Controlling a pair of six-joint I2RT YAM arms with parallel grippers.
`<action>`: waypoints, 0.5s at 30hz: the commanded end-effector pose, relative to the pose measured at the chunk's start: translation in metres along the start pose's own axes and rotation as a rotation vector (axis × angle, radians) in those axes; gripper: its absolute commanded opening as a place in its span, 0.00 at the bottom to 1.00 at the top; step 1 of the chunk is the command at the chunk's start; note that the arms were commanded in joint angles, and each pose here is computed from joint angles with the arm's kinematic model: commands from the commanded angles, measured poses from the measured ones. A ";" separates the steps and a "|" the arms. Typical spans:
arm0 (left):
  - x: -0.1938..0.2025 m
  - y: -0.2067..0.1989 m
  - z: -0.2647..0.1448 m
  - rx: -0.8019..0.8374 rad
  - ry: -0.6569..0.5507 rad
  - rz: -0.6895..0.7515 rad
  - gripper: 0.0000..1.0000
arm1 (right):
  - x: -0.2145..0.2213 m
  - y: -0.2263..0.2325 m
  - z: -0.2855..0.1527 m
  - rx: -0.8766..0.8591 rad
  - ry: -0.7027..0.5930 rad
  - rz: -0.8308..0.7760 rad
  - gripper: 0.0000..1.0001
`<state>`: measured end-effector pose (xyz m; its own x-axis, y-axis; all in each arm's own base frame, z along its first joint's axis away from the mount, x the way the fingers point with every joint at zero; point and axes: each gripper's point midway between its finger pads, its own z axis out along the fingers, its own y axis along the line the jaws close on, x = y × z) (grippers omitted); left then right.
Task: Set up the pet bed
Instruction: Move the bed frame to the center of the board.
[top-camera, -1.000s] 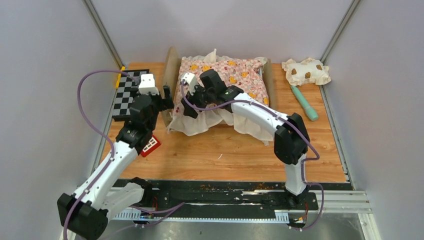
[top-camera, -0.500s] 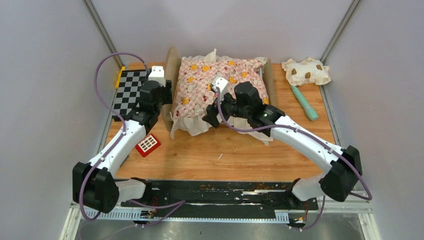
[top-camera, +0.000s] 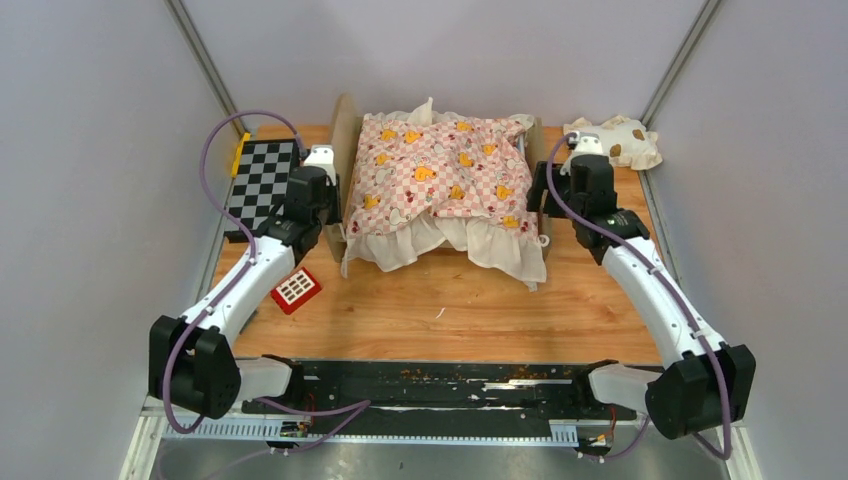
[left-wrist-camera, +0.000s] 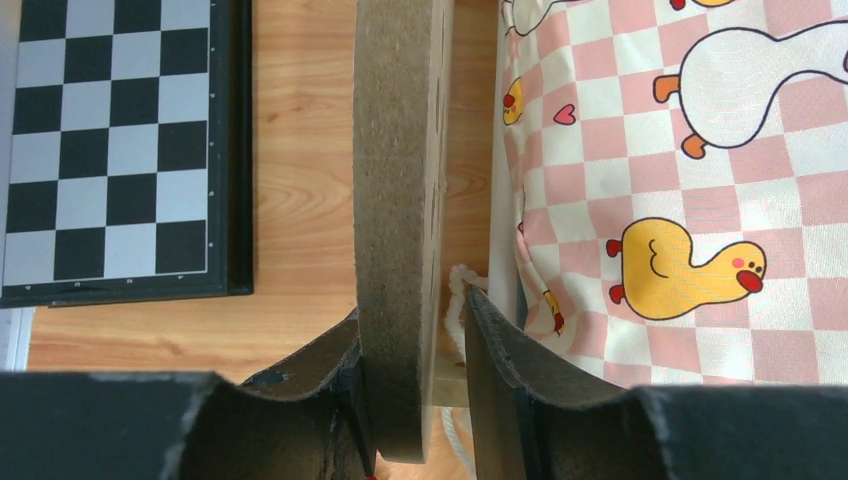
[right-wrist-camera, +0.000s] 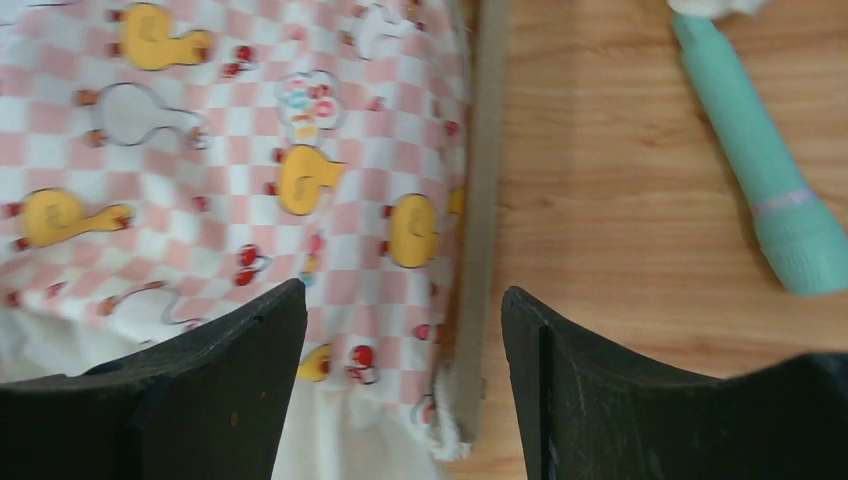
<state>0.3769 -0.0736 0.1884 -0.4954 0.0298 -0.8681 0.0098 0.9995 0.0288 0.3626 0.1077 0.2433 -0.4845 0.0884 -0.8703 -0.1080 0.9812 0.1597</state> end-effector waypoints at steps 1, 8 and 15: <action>-0.003 -0.011 -0.004 0.060 0.004 -0.036 0.40 | 0.023 -0.034 0.015 0.061 0.074 0.123 0.71; -0.005 -0.025 -0.011 0.129 0.000 -0.034 0.38 | 0.023 -0.055 0.047 0.095 0.104 0.145 0.61; 0.002 -0.046 -0.017 0.209 0.026 -0.020 0.38 | 0.026 -0.078 0.068 0.144 0.118 0.147 0.27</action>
<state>0.3720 -0.0861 0.1852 -0.5146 0.0210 -0.8572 0.0631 0.9979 -0.0134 0.3895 0.0522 0.1496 -0.6672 0.2019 -0.7170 0.0922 0.9776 0.1894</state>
